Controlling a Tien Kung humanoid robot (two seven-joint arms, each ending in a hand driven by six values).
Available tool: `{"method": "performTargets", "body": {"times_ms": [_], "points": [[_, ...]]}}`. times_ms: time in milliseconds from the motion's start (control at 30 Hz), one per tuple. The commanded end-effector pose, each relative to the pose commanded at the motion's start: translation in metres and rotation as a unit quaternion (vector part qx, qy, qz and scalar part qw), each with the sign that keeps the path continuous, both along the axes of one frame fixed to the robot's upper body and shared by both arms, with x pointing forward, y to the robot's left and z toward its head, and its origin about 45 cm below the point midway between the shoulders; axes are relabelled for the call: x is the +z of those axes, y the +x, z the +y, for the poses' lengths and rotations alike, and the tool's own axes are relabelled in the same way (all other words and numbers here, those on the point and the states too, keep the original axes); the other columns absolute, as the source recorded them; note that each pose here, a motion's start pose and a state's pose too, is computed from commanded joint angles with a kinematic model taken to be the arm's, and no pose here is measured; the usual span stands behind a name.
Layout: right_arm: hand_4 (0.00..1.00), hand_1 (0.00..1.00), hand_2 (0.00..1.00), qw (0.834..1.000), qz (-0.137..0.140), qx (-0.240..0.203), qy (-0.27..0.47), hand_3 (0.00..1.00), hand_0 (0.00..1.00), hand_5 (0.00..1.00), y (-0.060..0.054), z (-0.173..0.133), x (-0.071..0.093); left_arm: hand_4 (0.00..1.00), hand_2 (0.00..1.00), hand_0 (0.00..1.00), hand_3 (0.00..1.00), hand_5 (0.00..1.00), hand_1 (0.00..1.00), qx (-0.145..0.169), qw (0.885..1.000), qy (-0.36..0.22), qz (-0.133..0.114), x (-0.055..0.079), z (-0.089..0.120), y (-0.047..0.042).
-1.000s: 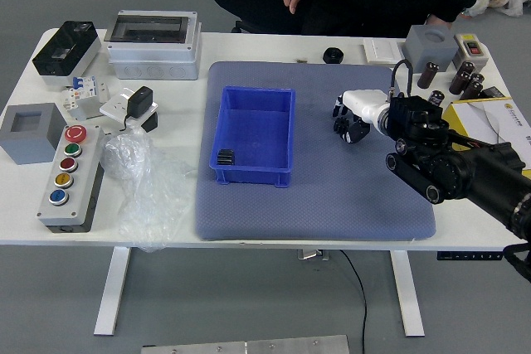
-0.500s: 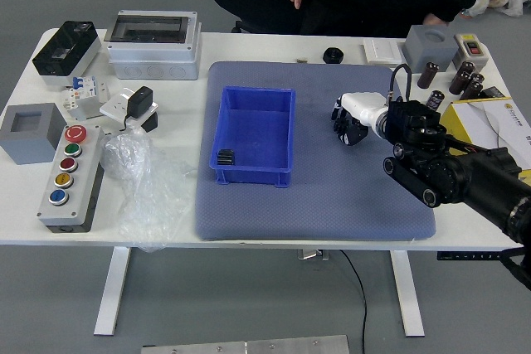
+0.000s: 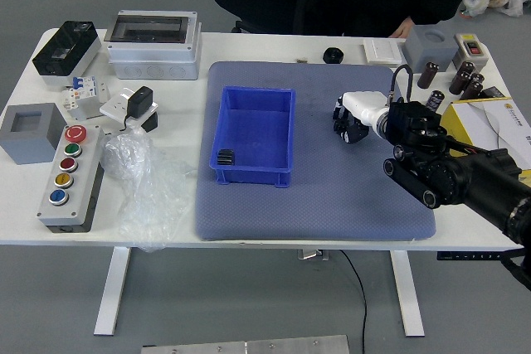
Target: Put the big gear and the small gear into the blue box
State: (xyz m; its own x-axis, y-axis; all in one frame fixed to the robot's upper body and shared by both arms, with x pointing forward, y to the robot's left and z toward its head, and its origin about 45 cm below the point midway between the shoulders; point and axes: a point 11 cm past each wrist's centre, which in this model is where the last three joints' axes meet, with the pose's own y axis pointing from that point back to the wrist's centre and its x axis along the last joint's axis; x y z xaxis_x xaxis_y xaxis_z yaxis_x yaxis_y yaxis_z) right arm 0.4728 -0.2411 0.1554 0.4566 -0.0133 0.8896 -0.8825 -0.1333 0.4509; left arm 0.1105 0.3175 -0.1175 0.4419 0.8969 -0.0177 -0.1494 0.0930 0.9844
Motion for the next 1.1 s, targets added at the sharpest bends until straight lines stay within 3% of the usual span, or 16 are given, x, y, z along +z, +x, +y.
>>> {"method": "performTargets", "body": {"times_ms": [567, 900, 1100], "points": [[0.549, 0.465, 0.559, 1.000, -0.002, -0.001, -0.003, 0.632, 0.560, 0.109, -0.001, -0.002, -0.001, 0.755, 0.846, 0.861, 0.863, 0.688, 0.842, 0.000, 1.000, 0.001, 0.001, 0.000, 0.001, -0.0005], [0.525, 0.458, 0.547, 1.000, -0.017, -0.007, -0.007, 0.624, 0.558, 0.130, 0.003, -0.015, 0.010, 0.755, 0.847, 0.861, 0.863, 0.688, 0.842, 0.003, 1.000, 0.003, 0.004, 0.000, 0.004, -0.0040], [0.520, 0.458, 0.547, 0.999, -0.037, -0.005, -0.018, 0.621, 0.560, 0.133, 0.004, -0.027, 0.025, 0.755, 0.847, 0.861, 0.863, 0.688, 0.842, 0.007, 1.000, 0.005, 0.004, 0.000, 0.008, -0.0052]]}}
